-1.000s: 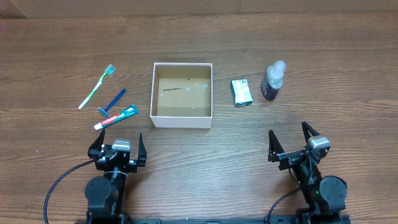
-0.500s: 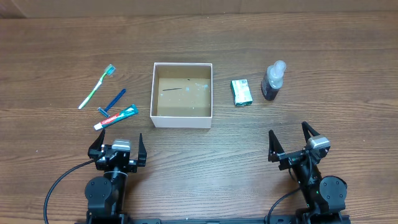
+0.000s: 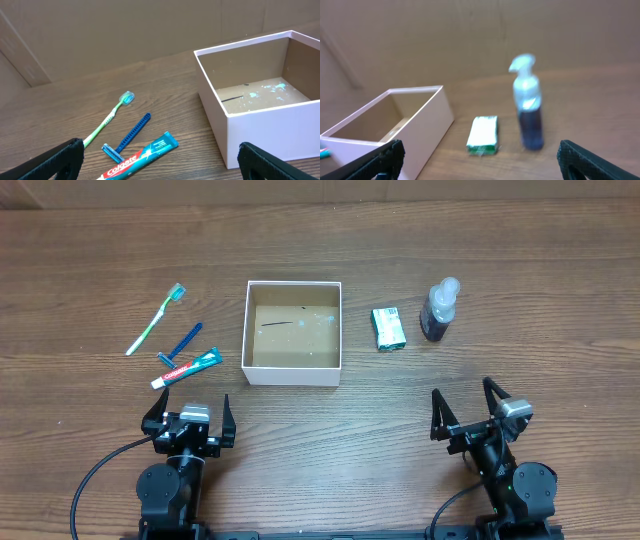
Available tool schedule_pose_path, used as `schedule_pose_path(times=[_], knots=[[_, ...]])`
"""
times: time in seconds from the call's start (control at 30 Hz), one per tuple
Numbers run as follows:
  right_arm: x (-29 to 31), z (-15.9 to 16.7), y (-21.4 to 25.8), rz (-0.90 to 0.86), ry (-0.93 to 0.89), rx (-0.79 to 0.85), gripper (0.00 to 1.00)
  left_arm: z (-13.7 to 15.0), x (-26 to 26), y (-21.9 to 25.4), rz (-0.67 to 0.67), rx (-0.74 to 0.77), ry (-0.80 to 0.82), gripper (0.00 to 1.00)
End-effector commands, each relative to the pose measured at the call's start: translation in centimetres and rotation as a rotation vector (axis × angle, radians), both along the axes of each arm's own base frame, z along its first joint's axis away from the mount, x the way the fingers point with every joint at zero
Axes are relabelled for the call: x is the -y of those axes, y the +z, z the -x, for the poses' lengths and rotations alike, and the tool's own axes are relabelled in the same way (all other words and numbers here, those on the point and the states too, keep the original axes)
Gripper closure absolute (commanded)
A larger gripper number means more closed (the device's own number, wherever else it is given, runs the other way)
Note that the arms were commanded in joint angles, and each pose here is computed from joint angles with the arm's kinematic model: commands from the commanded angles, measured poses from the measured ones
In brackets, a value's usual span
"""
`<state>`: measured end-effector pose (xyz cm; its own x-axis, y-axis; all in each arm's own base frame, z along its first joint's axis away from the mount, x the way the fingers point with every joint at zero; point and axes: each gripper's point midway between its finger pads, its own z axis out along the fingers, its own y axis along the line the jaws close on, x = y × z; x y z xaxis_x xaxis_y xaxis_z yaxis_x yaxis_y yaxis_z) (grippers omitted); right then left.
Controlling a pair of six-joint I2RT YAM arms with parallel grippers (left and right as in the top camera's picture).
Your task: Pack container
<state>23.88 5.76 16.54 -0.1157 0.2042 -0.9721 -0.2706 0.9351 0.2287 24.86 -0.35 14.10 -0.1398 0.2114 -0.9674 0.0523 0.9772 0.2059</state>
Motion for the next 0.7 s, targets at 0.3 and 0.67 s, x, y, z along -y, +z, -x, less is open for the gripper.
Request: schedule_pose_path(times=[0.3, 0.67], knots=[[-1.4, -2.4, 13.1, 0.089, 0.085, -0.347, 0.0, 0.0, -0.4, -0.1, -0.009, 0.003, 0.015, 0.0], [-2.0, -14.4, 13.3, 0.171, 0.091, -0.683, 0.0, 0.0, -0.4, -0.1, -0.009, 0.004, 0.015, 0.0]])
